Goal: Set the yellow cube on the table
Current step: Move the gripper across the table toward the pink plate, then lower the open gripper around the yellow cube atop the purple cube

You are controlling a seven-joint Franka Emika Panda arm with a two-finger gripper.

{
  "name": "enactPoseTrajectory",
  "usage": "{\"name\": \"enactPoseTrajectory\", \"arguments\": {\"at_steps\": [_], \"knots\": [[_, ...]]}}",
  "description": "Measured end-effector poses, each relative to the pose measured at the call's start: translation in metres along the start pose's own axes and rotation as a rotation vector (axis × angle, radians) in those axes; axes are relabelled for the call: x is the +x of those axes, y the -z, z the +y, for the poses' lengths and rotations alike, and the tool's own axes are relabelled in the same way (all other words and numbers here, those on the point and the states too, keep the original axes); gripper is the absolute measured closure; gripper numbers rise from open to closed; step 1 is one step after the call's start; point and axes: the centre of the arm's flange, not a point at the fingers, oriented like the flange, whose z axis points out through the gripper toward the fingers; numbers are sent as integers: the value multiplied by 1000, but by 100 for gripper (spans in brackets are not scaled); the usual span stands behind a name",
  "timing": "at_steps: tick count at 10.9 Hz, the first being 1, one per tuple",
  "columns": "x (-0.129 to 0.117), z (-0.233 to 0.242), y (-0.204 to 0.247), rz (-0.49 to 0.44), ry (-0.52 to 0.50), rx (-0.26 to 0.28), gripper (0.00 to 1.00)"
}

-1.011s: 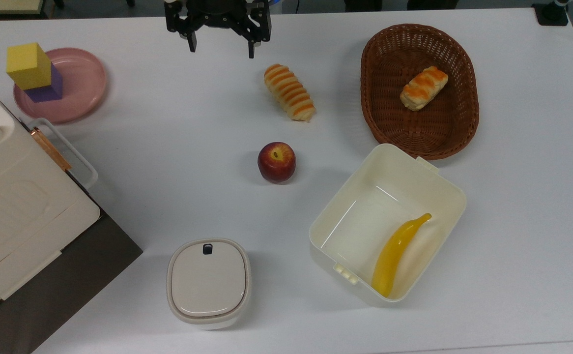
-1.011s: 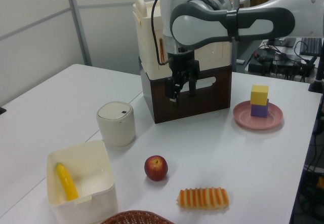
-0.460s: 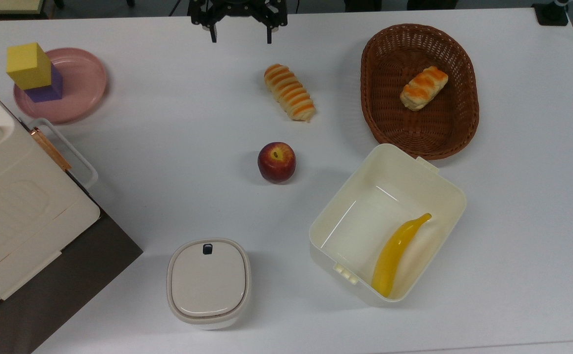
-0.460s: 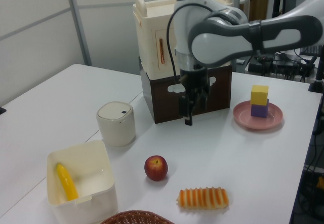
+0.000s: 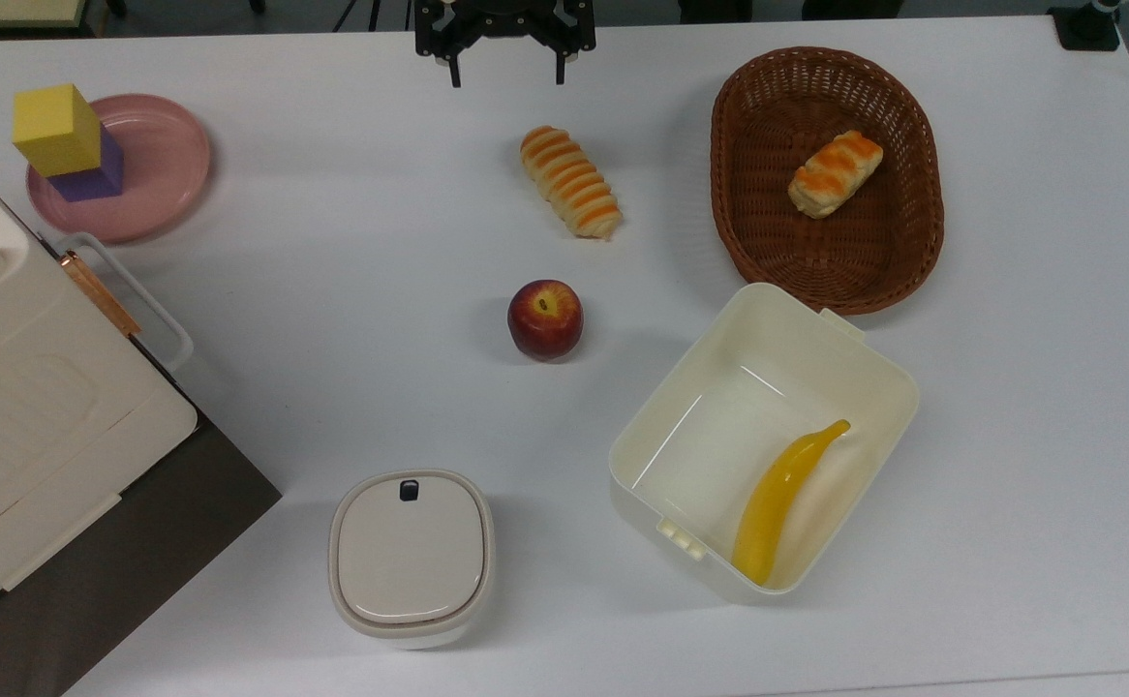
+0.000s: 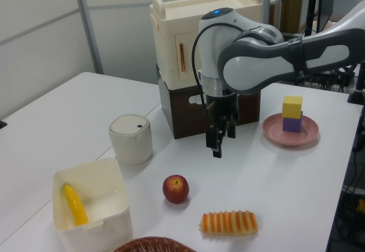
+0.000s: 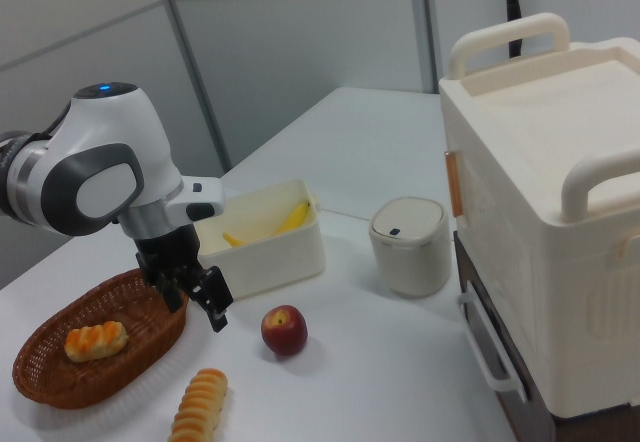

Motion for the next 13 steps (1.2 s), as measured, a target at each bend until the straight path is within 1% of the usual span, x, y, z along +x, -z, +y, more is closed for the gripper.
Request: {"name": "enactPoseTrajectory", "arguments": {"at_steps": [3,5,7,10,13], "knots": [[0,8,1,4,-14,0,0],[1,40,6,17,-56,-7,0],[-2,96,14,34,-77,-10,0],[-14,199,23,51,-97,-23,0],[-23,299,4,18,-53,-34,0]]}}
